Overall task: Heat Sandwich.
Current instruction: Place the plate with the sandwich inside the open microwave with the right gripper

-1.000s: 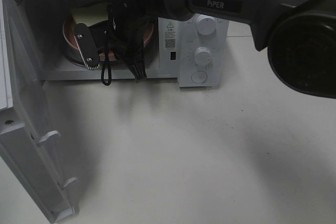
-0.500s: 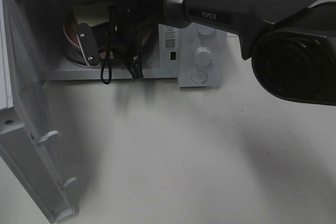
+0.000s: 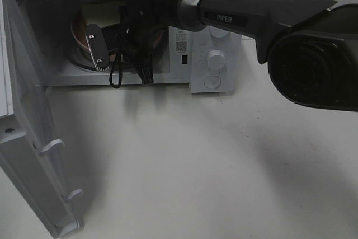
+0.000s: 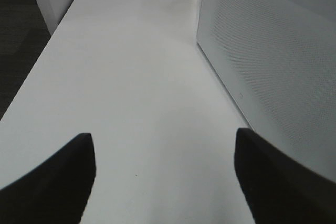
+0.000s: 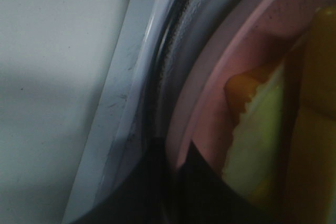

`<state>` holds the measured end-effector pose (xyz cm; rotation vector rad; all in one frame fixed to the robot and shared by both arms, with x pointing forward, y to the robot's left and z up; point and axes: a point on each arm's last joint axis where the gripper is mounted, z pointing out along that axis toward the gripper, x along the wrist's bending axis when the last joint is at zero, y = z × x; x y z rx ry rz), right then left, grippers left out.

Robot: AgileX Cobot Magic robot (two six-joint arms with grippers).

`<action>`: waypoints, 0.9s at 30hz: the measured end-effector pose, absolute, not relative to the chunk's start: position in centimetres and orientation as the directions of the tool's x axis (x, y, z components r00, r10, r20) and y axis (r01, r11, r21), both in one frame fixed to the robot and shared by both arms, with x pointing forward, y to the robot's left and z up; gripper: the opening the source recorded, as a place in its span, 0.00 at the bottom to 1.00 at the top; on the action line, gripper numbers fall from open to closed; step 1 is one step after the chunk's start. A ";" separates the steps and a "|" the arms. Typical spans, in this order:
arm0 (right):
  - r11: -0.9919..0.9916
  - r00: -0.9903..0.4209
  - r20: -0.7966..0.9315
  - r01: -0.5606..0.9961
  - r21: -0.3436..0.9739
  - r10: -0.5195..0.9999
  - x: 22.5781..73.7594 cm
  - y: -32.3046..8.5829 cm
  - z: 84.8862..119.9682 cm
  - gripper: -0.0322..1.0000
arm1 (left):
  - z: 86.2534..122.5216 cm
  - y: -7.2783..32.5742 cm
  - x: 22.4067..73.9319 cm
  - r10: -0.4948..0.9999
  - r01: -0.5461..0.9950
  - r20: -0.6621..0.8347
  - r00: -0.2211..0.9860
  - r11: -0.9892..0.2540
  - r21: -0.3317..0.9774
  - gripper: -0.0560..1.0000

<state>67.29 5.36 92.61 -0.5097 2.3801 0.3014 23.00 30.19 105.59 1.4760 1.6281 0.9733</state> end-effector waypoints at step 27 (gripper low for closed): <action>0.918 -0.736 -0.662 -0.349 0.189 -0.143 67.5 5.7 91.9 0.14 | 105.6 30.2 23.0 0.996 0.451 -0.023 -0.084 0.059 0.891 0.72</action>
